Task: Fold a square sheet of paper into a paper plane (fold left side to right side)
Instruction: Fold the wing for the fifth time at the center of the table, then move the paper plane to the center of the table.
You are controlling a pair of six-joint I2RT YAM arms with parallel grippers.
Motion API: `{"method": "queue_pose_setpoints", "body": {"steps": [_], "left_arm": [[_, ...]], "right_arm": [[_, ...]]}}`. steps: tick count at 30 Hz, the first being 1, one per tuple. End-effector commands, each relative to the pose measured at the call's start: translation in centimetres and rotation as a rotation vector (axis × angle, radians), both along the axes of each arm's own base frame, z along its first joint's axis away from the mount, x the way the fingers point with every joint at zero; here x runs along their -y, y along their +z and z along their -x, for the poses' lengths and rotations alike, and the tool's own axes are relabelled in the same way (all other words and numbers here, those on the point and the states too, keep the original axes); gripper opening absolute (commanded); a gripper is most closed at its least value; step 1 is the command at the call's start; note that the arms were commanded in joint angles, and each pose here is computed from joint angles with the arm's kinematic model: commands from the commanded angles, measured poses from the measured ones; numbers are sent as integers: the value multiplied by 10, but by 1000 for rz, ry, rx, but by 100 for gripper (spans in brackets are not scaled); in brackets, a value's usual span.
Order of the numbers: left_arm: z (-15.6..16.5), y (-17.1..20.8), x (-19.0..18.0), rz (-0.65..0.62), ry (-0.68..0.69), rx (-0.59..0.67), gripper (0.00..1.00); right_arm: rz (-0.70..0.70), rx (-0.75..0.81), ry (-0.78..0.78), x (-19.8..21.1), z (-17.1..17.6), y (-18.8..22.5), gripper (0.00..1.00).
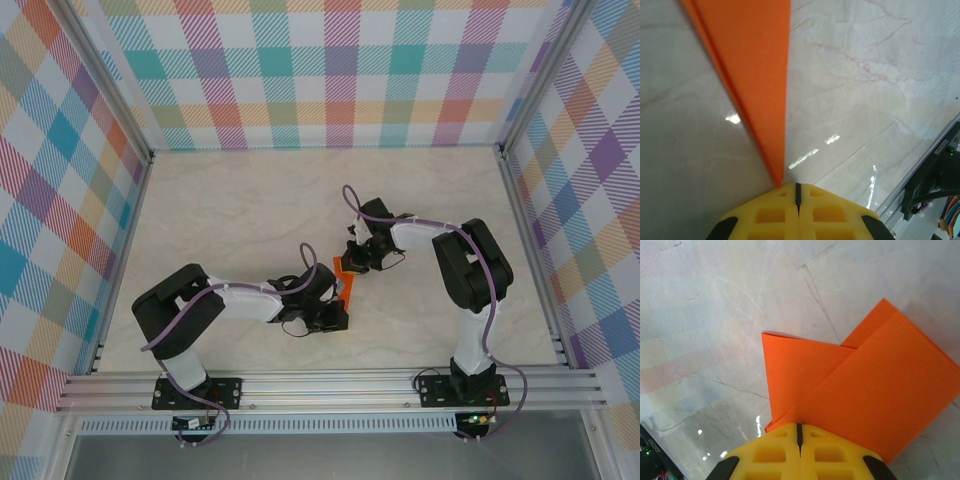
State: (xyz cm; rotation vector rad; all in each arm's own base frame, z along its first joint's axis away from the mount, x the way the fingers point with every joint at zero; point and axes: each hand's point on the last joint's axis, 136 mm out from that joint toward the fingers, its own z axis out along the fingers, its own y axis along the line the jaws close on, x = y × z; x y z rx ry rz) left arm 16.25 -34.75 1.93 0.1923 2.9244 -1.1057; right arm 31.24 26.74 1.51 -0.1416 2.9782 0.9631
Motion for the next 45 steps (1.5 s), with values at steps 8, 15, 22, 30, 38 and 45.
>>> {"method": "queue_pose_setpoints", "body": {"steps": [8,15,22,30,38,45], "left_arm": [[-22,77,-24,-20,33,205,7],[-73,120,-102,-321,292,521,22],[-99,159,-144,-406,521,700,39],[-99,165,-157,-446,539,720,51],[-97,166,-161,-441,553,719,52],[-97,179,-168,-457,559,752,53]], "right_arm": [[16,190,-12,0,-36,60,33],[146,306,-60,34,-24,113,57],[252,206,-65,35,21,88,74],[324,122,-37,21,30,47,68],[279,106,-13,11,34,47,17],[2,173,82,-25,43,96,0]]}}
